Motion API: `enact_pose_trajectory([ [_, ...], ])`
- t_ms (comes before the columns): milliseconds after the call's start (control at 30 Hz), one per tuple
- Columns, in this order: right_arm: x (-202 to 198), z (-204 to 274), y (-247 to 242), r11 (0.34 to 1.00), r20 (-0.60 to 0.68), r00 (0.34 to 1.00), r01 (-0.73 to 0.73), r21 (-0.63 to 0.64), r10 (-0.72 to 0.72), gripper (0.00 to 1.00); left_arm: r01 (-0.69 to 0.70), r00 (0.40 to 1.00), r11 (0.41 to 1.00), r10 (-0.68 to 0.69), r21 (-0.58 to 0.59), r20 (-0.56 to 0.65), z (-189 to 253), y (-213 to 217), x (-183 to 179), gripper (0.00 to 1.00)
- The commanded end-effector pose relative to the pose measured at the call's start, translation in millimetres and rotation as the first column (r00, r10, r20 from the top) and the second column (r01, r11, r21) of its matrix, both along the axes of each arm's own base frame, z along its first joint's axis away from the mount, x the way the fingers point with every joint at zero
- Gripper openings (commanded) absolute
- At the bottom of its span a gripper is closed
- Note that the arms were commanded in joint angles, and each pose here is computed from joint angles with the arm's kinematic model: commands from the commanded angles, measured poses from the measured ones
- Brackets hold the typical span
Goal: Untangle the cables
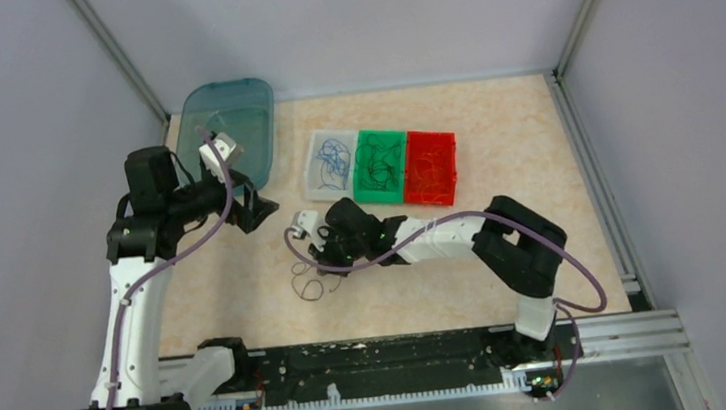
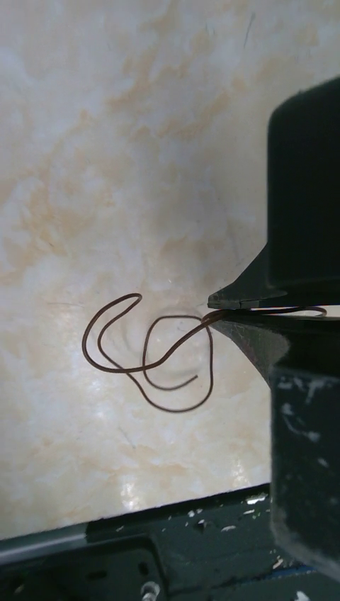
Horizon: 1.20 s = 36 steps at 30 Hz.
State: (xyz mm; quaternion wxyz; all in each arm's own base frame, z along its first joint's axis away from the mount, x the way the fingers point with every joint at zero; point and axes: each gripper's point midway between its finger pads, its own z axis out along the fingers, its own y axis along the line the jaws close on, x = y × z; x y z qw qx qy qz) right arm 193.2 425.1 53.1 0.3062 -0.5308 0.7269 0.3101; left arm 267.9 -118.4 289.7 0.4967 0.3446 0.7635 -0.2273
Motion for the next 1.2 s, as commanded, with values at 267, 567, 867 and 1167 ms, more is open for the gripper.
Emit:
enact_pose_trajectory([
  [267,118.7,189.7,-66.3,0.893,0.224,0.903,0.274,0.357,-0.366,0.00,-0.026,0.997,1.000,0.027,-0.009,0.067,21.4,2.1,6.2,1.00],
  [567,200.1,192.5,-151.6,0.738,0.227,0.709,0.589,0.330,-0.668,0.00,-0.025,0.997,1.000,0.025,0.001,0.068,18.3,3.0,6.1,1.00],
  [867,244.7,140.1,-158.2,0.694,0.255,0.648,0.692,0.198,-0.718,0.00,-0.022,0.998,1.000,0.022,-0.010,0.061,20.4,1.6,6.7,1.00],
  [1167,287.5,86.7,-170.8,0.588,0.326,0.537,0.805,0.077,-0.778,0.00,-0.022,0.999,1.000,0.022,-0.008,0.047,15.9,1.6,8.3,1.00],
])
